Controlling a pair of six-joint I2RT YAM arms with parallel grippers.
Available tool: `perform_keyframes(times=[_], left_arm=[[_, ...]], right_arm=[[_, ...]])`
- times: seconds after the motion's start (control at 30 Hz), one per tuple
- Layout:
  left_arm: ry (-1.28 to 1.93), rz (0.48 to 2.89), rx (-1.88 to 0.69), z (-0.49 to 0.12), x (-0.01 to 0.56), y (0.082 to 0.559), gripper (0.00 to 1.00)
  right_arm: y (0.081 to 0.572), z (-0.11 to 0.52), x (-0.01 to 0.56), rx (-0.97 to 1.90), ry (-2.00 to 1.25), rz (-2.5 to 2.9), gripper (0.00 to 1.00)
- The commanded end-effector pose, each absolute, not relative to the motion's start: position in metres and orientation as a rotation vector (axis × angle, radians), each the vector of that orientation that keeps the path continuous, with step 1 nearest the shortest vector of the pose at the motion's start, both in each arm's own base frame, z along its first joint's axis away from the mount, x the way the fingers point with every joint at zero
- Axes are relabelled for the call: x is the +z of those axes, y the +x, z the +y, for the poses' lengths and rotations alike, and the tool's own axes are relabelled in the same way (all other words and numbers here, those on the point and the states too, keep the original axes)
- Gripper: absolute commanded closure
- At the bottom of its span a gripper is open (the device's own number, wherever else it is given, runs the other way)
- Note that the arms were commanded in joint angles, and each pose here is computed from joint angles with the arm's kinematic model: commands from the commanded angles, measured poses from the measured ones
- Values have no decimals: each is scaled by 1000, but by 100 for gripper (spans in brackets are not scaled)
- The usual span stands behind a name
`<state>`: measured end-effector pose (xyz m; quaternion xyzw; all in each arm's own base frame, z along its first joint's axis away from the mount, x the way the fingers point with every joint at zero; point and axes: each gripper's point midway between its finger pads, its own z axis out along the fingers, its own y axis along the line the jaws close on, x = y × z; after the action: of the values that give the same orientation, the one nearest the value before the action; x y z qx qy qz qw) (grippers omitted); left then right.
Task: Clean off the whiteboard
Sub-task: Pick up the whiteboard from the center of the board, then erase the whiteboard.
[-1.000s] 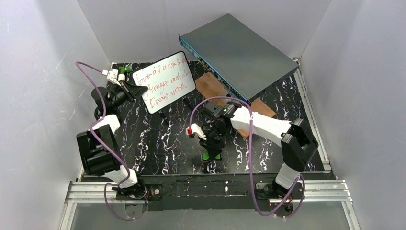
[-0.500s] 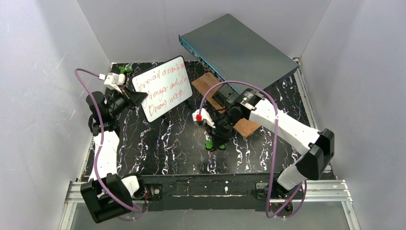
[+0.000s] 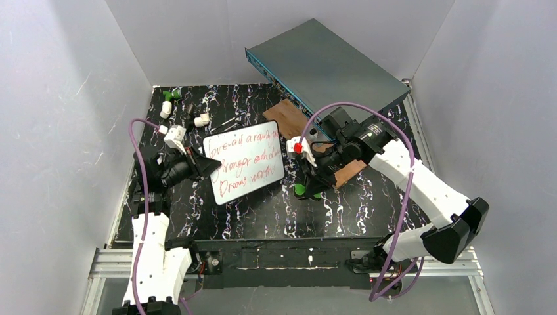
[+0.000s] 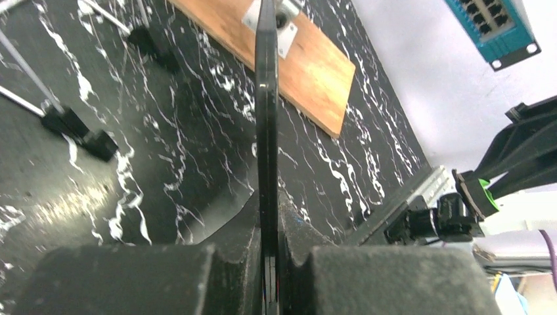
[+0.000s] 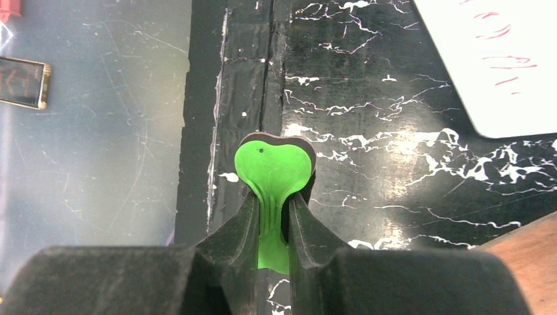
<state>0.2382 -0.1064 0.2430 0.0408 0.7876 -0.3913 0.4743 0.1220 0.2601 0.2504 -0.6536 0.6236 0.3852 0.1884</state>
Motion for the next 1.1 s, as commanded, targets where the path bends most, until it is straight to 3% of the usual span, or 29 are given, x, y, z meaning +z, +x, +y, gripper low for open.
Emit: perform_keyframes(times=[0.0,0.5,0.67,1.07], left_arm=[[55,2011,-1007,-116,234,216,100],[122,2118,-1118,-147,200,178,100],[86,2127,-1125,-150,189,179,100],[9,2151,-1147,-156,175,190,100]], right_arm=[[118,268,259,1171,-1792,1729,99],[171,343,266,936,-1706,1684,99],[190,389,264,788,-1622,1697,99],[210,450,276,727,-1447,1681,99]])
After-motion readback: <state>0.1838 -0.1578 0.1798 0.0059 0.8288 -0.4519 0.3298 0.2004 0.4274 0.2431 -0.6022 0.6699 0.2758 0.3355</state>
